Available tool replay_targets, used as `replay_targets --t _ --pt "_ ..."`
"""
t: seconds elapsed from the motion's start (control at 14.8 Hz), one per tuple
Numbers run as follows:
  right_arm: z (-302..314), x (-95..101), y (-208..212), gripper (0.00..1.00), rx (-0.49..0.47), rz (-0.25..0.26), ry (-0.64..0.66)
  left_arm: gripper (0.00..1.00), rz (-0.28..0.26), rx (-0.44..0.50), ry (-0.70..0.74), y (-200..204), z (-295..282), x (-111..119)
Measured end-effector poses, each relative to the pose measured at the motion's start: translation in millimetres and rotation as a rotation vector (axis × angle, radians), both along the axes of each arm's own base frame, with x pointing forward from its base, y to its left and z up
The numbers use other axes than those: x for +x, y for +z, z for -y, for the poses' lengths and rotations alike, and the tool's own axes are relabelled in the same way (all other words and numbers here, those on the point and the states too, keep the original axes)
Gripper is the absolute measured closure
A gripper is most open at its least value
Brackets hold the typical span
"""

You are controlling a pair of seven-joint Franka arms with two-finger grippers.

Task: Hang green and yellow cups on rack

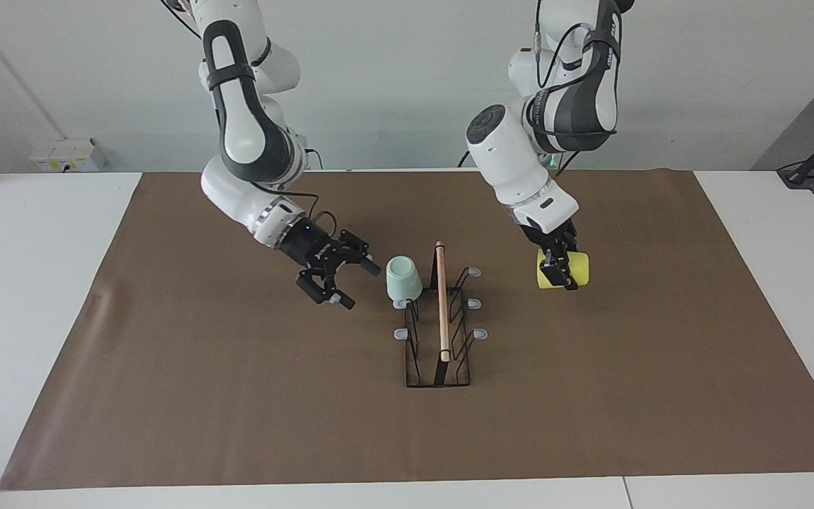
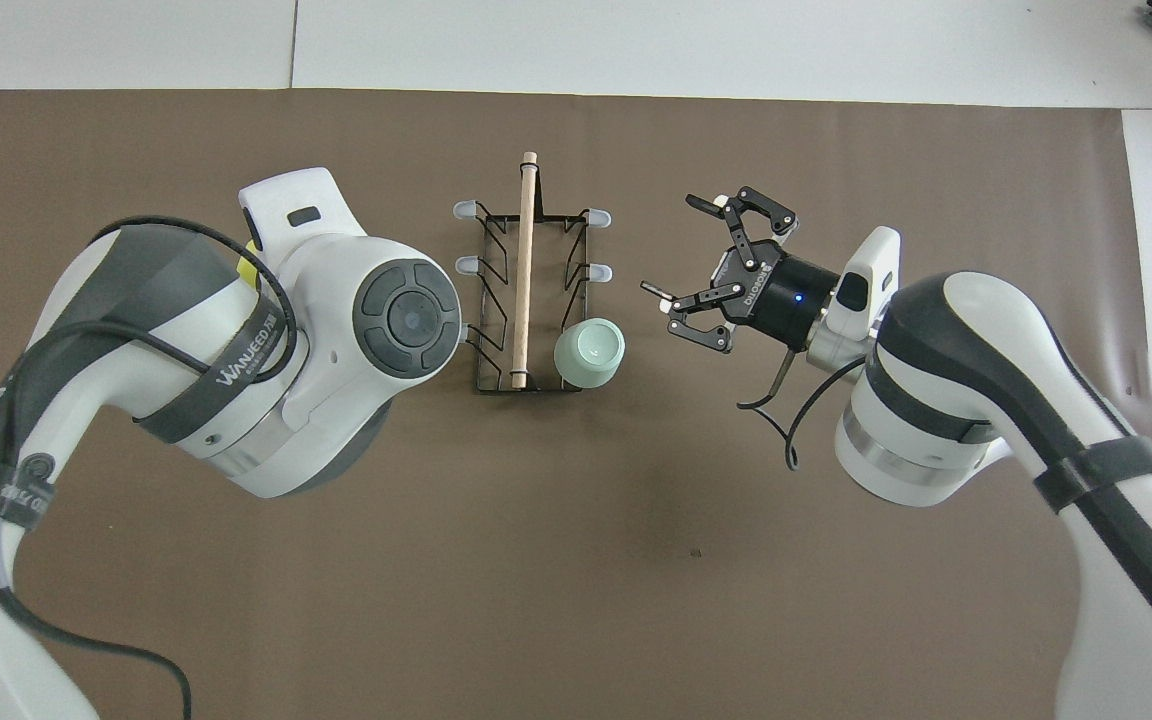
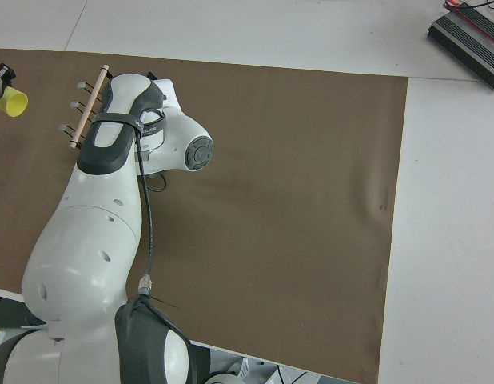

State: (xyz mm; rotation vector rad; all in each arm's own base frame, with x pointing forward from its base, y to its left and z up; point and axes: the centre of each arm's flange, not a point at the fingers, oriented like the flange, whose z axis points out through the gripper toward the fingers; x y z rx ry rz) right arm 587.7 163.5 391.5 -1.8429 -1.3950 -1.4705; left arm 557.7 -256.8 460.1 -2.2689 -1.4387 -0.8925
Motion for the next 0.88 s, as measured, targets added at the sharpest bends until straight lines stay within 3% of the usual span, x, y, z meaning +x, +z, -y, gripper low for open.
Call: replay_targets --t 0.27,0.4,0.61,0.88 --pt "49.0 11.2 2.8 0.00 -0.079 0.001 0.138 0.31 -0.014 0.068 0.053 -2.9 37.8 -16.5" --pt "72.2 14.9 7.9 0.00 -0.116 -0.022 0.199 0.31 0.013 0.125 0.108 -8.9 59.5 -18.8" --pt "101.7 19.0 22.9 0.00 -0.207 -0.110 0.289 0.31 0.046 0.216 0.170 -27.8 82.1 -17.4" --pt "122.8 14.3 54.2 0.00 -0.388 -0.284 0.377 0.31 0.097 0.257 0.204 -33.7 101.7 -10.7"
